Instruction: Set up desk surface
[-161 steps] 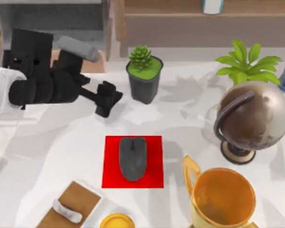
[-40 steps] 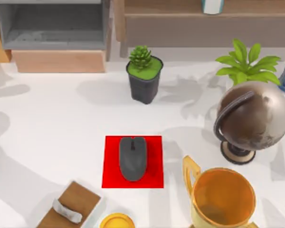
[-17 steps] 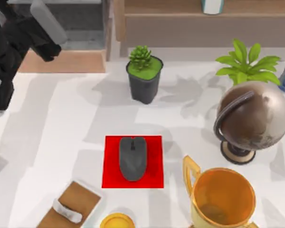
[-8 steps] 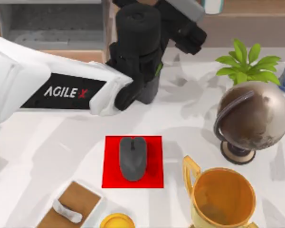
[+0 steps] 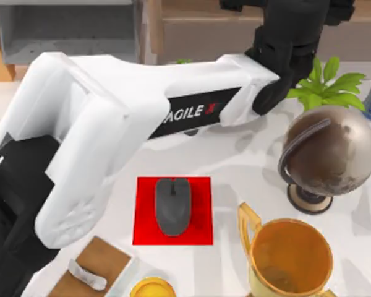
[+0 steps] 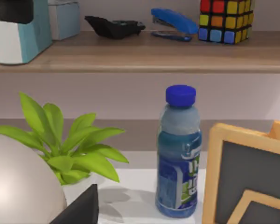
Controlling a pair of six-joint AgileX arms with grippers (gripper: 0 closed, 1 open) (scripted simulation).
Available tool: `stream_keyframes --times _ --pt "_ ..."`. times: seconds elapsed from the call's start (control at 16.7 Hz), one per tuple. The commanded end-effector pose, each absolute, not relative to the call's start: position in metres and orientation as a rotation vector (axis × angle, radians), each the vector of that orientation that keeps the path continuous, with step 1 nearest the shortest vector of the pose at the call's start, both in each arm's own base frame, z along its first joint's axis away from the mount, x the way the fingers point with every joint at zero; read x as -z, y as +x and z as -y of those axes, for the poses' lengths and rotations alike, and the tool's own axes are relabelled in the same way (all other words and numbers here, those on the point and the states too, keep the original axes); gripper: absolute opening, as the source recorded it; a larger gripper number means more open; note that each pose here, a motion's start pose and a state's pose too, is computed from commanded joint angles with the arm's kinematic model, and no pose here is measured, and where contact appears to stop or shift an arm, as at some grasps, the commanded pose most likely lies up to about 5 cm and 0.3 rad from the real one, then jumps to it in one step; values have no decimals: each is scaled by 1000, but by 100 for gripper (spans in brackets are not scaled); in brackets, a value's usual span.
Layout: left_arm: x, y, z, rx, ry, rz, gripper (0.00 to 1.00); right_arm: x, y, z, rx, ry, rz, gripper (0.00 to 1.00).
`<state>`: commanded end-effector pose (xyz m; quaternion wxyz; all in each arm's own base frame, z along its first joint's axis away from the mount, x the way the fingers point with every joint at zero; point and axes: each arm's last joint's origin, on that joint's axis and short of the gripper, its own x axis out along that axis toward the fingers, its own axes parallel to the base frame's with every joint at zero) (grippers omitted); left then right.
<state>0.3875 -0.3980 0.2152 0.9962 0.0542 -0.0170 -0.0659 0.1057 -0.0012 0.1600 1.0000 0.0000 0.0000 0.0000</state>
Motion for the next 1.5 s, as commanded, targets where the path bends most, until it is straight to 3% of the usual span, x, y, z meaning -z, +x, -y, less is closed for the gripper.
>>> stream_keyframes --times 0.36,1.32,1.5 --pt "-204 405 419 19 -12 12 100 -160 106 1 0 0 0 100" --pt "-204 425 420 17 -13 11 100 -160 106 1 0 0 0 100" --pt "-204 425 420 17 -13 11 77 -160 106 1 0 0 0 100"
